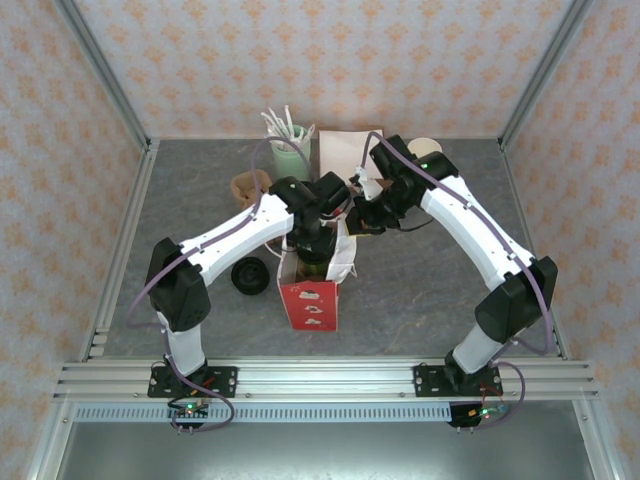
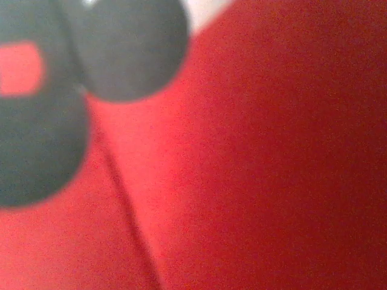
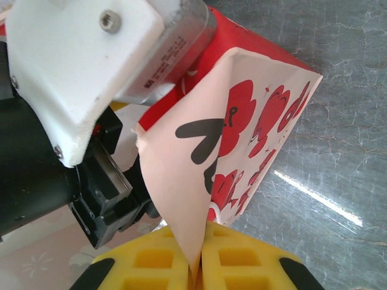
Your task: Pack the takeout coffee
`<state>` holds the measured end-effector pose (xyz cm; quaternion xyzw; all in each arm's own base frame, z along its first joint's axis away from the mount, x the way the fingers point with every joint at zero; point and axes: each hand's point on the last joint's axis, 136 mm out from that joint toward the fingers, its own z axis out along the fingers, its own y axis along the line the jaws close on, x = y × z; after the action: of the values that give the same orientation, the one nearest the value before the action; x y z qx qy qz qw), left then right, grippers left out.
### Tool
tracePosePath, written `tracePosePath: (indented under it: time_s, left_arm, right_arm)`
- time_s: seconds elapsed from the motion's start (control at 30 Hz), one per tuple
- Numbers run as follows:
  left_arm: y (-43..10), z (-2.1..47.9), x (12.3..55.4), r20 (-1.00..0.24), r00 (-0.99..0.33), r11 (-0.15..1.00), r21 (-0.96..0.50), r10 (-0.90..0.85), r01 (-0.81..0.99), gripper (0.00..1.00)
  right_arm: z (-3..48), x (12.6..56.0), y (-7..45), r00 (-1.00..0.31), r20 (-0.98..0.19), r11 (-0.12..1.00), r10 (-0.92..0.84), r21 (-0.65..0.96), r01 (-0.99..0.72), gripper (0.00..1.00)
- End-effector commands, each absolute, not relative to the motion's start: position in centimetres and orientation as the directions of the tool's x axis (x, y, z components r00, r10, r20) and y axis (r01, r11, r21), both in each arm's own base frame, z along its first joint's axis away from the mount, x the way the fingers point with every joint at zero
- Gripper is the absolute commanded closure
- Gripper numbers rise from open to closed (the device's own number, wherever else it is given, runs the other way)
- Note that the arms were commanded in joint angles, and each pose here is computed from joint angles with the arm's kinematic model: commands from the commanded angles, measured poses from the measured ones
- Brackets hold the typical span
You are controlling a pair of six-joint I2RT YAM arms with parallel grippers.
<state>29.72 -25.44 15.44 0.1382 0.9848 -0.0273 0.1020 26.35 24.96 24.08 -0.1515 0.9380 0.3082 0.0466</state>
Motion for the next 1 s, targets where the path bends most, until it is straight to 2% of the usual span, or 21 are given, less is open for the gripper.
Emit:
tracePosePath:
  time_s: [0.0, 0.97]
  left_arm:
    - [-26.5, 13.4, 28.9, -0.153, -0.933, 0.942, -0.031, 0.325, 0.333, 0.38]
    - [-26.0, 10.0, 28.5, -0.119, -0.949, 0.955, -0.025, 0.291, 0.295, 0.37]
  right_arm:
    - [24.0, 27.1, 25.0, -0.942, -0.203, 0.767, -0.269, 0.546, -0.337, 0.9]
    - [23.7, 26.9, 24.7, -0.946, -0.193, 0.777, -0.258, 0.54, -0.323, 0.9]
